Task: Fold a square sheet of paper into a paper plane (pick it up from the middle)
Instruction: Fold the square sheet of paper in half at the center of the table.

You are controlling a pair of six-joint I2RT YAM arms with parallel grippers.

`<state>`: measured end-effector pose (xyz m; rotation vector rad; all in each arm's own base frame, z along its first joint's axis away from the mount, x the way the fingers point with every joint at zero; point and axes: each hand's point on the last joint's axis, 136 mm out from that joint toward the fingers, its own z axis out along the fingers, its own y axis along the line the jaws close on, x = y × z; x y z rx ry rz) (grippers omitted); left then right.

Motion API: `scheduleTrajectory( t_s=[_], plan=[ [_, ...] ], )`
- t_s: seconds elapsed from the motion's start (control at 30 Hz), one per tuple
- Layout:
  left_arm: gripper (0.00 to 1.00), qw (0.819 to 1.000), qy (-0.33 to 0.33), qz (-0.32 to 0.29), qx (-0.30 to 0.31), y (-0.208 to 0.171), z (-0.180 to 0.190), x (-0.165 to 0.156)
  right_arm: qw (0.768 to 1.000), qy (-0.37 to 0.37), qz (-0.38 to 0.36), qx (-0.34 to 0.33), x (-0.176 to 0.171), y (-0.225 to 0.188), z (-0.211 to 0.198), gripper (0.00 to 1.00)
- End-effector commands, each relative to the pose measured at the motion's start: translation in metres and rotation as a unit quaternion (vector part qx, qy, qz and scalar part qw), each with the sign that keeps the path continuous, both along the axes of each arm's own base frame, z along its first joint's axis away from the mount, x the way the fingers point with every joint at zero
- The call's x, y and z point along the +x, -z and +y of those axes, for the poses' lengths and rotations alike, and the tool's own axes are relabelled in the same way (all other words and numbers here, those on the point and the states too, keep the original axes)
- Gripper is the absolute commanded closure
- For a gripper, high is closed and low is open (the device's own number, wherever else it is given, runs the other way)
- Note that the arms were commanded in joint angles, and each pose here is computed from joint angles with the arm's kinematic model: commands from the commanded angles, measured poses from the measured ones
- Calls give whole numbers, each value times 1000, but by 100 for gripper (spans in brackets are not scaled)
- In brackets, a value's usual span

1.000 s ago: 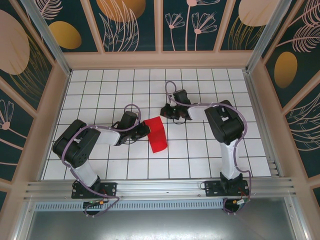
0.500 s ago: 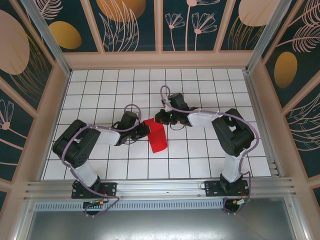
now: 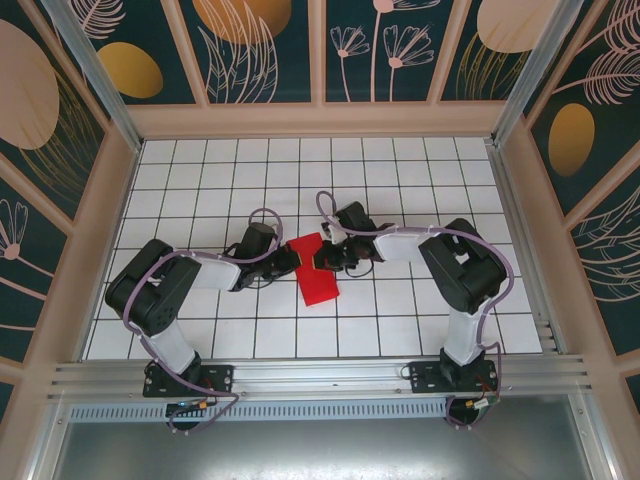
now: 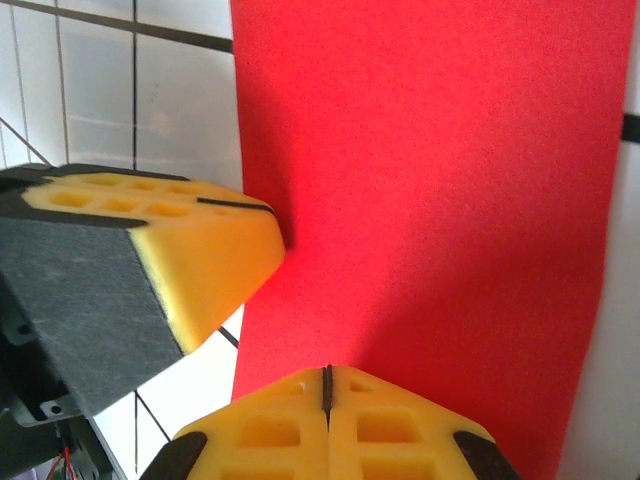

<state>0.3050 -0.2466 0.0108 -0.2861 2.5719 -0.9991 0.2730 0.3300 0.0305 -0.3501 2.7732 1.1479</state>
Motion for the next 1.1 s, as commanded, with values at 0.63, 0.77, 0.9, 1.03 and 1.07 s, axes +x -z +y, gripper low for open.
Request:
scheduleTrajectory(
  t_s=[0.63, 0.77, 0.9, 1.03, 1.07],
  plan=[
    [100, 982, -24, 116, 148, 76, 61, -52, 999, -14, 5, -49, -41, 8, -65, 97],
    [100, 984, -20, 105, 146, 71, 58, -45, 999, -18, -37, -12, -21, -23, -36, 97],
    [100, 984, -18, 101, 144, 69, 56, -43, 999, -25, -38, 9, -10, -22, -5, 97],
    [100, 984, -17, 102, 144, 68, 55, -43, 999, -37, -23, 13, -9, -8, 12, 98],
    [100, 984, -16, 102, 144, 69, 55, -43, 999, -39, -20, 11, -11, -4, 13, 98]
  ],
)
